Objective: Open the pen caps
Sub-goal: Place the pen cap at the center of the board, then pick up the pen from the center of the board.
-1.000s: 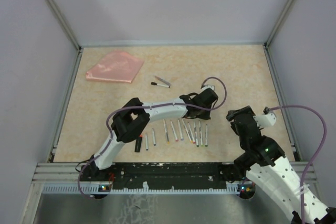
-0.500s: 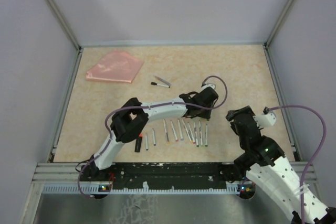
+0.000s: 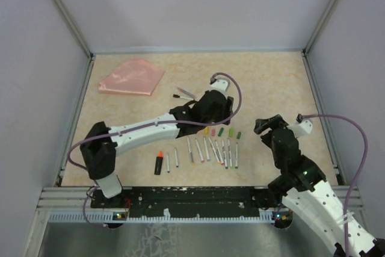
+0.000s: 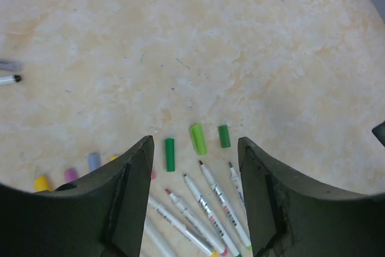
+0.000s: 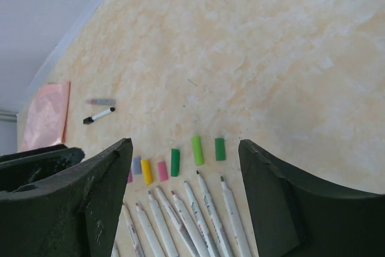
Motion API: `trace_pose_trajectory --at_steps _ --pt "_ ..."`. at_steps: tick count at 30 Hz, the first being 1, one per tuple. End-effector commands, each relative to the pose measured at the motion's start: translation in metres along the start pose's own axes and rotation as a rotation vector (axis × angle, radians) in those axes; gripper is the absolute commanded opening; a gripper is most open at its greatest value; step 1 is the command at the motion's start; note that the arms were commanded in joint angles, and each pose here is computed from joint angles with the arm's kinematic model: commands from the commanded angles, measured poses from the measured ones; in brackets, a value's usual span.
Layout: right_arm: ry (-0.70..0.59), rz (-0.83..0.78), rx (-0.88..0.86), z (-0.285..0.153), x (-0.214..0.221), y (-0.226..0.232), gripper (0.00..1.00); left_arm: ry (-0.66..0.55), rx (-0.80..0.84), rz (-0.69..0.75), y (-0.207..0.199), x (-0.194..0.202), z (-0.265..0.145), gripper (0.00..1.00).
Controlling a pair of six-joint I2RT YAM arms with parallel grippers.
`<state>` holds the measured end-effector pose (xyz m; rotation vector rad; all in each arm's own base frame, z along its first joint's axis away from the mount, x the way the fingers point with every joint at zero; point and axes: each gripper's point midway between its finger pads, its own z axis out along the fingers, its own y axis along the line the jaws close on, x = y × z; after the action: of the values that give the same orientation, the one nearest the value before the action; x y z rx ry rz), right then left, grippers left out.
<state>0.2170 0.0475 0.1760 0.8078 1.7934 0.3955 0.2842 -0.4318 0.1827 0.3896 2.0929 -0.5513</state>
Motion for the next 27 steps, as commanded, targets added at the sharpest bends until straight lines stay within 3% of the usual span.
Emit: trace_pose_trajectory --at_steps 1,4,7,12,17,24,27 --pt "-0.011 -0.074 -0.140 0.009 -0.002 0.034 0.72 -0.106 -0.043 0.111 0.033 -0.025 -0.030 0.69" --pt "0.041 -0.134 -0.203 0.017 0.012 0.052 0.73 -0.131 -0.056 0.135 0.058 -0.020 -0.051 0.85" --pt "0.084 -0.198 -0.258 0.028 0.023 0.073 0.74 -0.138 -0.040 0.085 0.085 -0.018 -0.068 0.90" --pt "0.158 -0.333 -0.352 0.049 0.042 0.112 0.74 -0.113 -0.037 -0.054 0.135 -0.010 -0.089 0.94" --pt "0.335 -0.500 -0.468 0.078 0.081 0.160 0.74 -0.123 -0.086 -0.132 0.175 -0.006 -0.110 0.96" --pt "0.609 -0.692 -0.541 0.133 0.141 0.210 0.74 -0.114 -0.155 -0.173 0.211 0.002 -0.128 0.97" --pt "0.672 -0.756 -0.551 0.163 0.161 0.227 0.67 -0.126 -0.191 -0.176 0.225 -0.001 -0.135 0.97"
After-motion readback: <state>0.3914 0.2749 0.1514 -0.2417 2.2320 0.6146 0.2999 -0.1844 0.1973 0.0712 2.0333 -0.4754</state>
